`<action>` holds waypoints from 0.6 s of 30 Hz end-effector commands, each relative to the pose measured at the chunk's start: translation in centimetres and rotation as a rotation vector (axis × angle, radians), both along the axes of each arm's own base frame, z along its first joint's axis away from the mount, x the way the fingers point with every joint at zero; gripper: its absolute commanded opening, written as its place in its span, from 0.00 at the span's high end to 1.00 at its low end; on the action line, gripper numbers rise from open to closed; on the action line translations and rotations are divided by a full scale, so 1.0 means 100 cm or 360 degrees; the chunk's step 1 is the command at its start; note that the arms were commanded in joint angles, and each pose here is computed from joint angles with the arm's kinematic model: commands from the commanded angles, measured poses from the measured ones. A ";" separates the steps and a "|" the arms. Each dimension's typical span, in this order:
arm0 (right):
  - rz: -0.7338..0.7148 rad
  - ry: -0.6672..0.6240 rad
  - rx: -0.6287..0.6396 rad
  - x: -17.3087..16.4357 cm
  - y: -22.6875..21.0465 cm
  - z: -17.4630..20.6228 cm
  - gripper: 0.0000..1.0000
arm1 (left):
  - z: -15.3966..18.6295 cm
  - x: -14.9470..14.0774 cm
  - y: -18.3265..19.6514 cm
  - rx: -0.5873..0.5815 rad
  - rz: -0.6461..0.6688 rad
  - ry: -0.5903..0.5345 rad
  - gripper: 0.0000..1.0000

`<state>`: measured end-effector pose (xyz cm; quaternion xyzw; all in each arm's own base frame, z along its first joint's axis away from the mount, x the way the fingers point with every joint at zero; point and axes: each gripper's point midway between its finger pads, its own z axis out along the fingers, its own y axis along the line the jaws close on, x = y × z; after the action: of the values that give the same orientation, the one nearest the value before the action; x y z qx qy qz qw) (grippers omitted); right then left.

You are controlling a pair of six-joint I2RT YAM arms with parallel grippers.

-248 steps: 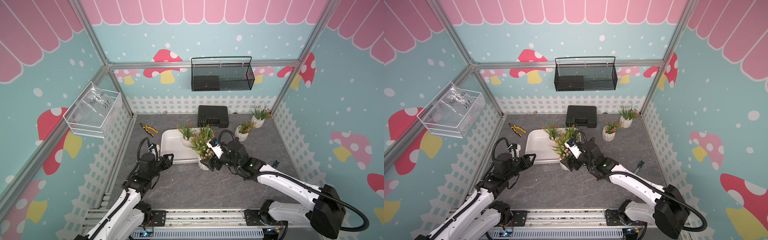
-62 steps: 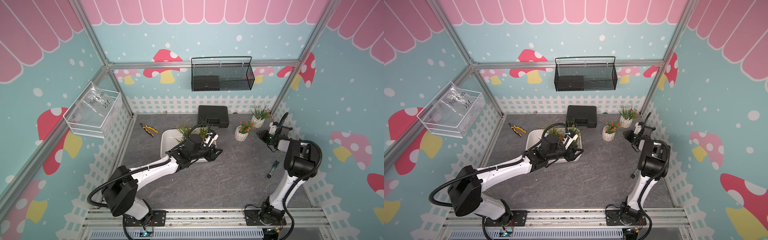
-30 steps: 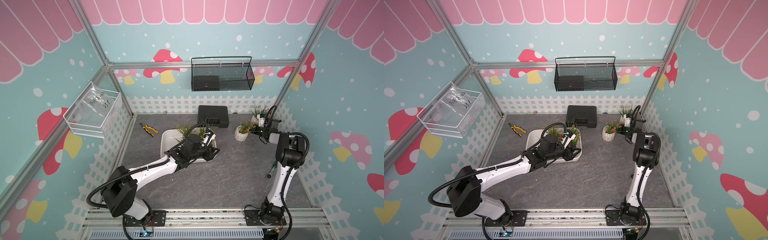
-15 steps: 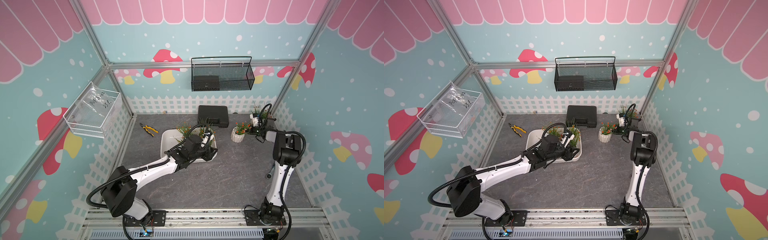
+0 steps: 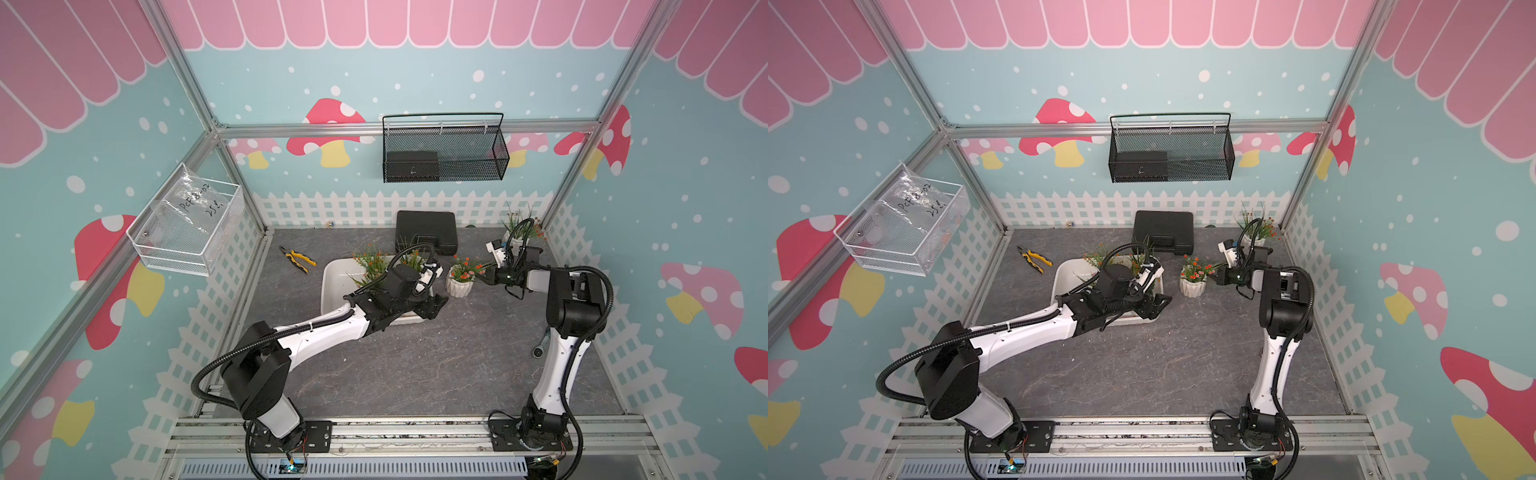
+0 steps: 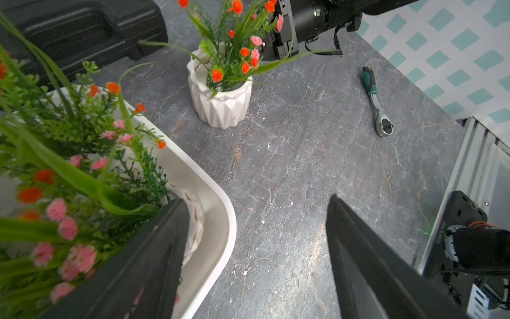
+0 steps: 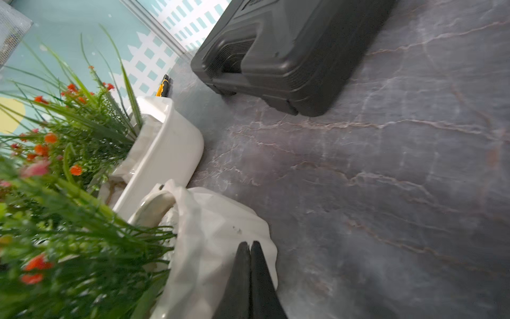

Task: Put the potted gypsophila into the storage box
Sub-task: Move the baby's breath potted plant to the center of the board.

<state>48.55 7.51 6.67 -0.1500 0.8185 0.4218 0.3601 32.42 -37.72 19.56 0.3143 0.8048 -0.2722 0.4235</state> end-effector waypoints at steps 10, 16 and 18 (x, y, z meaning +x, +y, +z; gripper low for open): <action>-0.0524 -0.0011 -0.0128 -0.033 -0.058 0.046 0.82 | -0.026 0.020 -0.030 0.0412 -0.0369 -0.0101 0.08; -0.0564 -0.0017 -0.0126 -0.049 -0.059 0.045 0.82 | -0.038 0.029 -0.040 0.0500 -0.0516 -0.0108 0.05; -0.0567 -0.0029 -0.0127 -0.054 -0.058 0.047 0.82 | -0.045 0.035 -0.040 0.0553 -0.0539 -0.0101 0.02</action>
<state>43.51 1.78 10.45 -0.0187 0.8501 0.3247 0.4142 35.79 -42.03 16.20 0.4779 0.7745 -0.2007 0.3627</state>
